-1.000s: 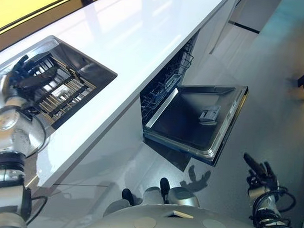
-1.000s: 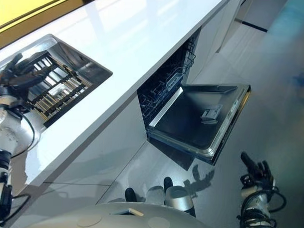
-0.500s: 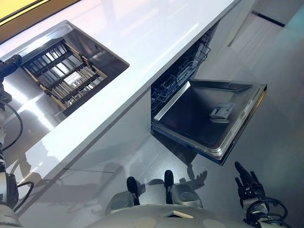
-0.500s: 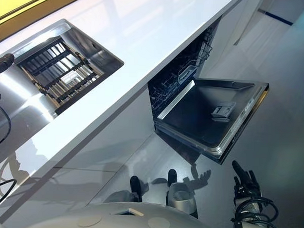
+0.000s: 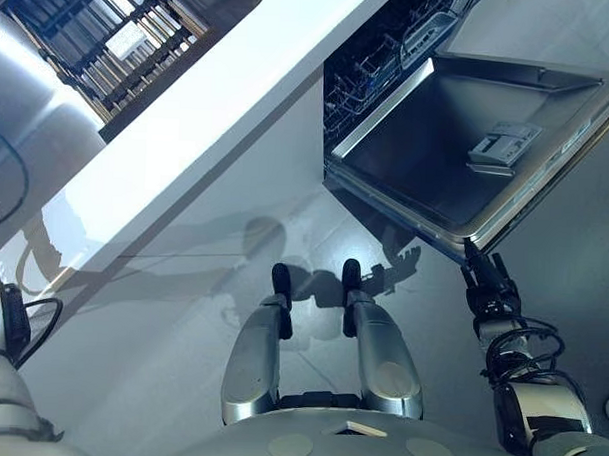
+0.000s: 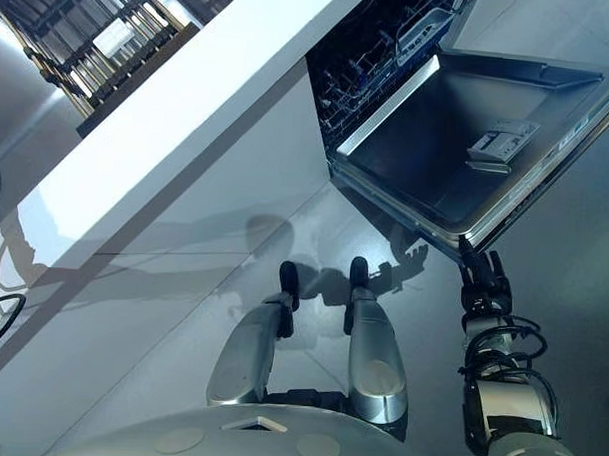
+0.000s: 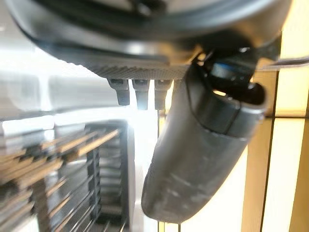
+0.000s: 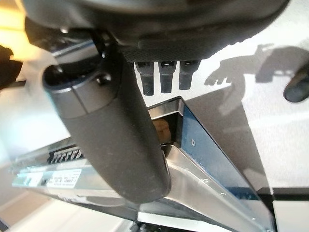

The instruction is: Pick up plates and place into dishwasher.

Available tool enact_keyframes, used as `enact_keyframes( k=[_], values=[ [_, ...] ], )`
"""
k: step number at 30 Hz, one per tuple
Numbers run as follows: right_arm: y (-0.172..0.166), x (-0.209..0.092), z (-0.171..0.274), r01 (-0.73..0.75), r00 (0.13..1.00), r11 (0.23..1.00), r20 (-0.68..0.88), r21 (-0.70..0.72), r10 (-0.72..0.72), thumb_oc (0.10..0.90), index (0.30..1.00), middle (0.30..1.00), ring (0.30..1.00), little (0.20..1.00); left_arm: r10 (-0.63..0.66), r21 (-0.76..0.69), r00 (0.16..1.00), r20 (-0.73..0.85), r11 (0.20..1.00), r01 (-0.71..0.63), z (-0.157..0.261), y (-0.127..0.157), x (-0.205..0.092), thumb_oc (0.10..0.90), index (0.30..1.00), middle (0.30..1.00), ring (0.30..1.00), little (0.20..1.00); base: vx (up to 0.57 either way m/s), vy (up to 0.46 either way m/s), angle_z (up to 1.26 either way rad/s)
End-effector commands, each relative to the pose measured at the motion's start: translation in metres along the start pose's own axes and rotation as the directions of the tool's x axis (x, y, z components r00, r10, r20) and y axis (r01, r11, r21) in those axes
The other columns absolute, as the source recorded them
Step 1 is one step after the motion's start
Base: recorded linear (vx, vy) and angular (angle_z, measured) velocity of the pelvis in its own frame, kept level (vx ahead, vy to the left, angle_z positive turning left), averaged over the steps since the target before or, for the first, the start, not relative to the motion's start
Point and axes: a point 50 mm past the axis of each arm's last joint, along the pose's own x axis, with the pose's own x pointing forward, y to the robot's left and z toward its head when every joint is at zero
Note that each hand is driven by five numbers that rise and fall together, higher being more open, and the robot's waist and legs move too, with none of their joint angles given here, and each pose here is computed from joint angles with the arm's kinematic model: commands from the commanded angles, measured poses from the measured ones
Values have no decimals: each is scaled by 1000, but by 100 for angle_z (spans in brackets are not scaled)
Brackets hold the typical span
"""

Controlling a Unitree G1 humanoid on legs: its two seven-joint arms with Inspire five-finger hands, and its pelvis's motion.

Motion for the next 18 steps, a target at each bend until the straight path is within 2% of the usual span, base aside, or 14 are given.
enact_keyframes(
  k=[1,3,4,5,6,7,8,9,11,13,15,17,18],
  values=[
    [212,-22,36,-796,602,602,179,62,778,800,900,900,900,900,-71,-30,962,265,996,82,62,-19,-6,800,900,900,900,900,-26,75,-9],
    [258,-66,33,-941,336,336,224,40,915,800,900,900,900,900,-87,-33,964,252,995,98,42,-16,-12,800,900,900,900,900,7,79,-3],
    [280,-97,32,-986,164,169,229,0,959,800,900,900,900,900,-92,-28,965,247,994,102,30,-15,-16,800,900,900,900,900,28,71,3],
    [291,-115,32,-995,92,95,228,-3,969,800,900,900,900,900,-94,-22,965,245,994,102,24,-15,-18,800,900,900,900,900,31,68,-2],
    [300,-141,30,-1000,-17,-18,226,2,974,800,900,900,900,900,-92,-19,967,238,995,99,14,-14,-22,800,900,900,900,900,74,63,-10],
    [310,-168,35,-985,-161,-170,245,17,956,800,900,900,900,900,-89,-15,970,228,995,95,4,-12,-25,800,900,900,900,900,128,121,-26],
    [316,-198,41,-928,-325,-362,280,90,903,800,900,900,900,900,-78,-2,974,214,997,80,-10,-4,-29,800,900,900,900,900,115,105,-31],
    [318,-202,43,-923,-333,-372,284,96,899,800,900,900,900,900,-75,-1,974,212,997,77,-11,-3,-30,800,900,900,900,900,101,133,-44],
    [330,-245,69,-782,-484,-585,381,215,788,800,900,900,900,900,-38,10,983,179,999,36,-31,10,-36,800,900,900,900,900,168,192,-39],
    [332,-265,85,-723,-540,-662,436,198,720,800,900,900,900,900,-17,23,989,149,1000,14,-41,16,-40,800,900,900,900,900,194,172,-33],
    [332,-265,99,-756,-523,-641,468,133,713,800,900,900,900,900,-8,38,992,123,999,3,-45,22,-40,800,900,900,900,900,187,112,-4],
    [330,-251,105,-845,-430,-528,481,84,764,800,900,900,900,900,-3,40,995,96,999,0,-48,29,-40,800,900,900,900,900,171,93,29],
    [327,-237,105,-891,-349,-444,489,91,799,800,900,900,900,900,-7,44,997,80,999,4,-50,35,-40,800,900,900,900,900,132,77,35]
  ],
)
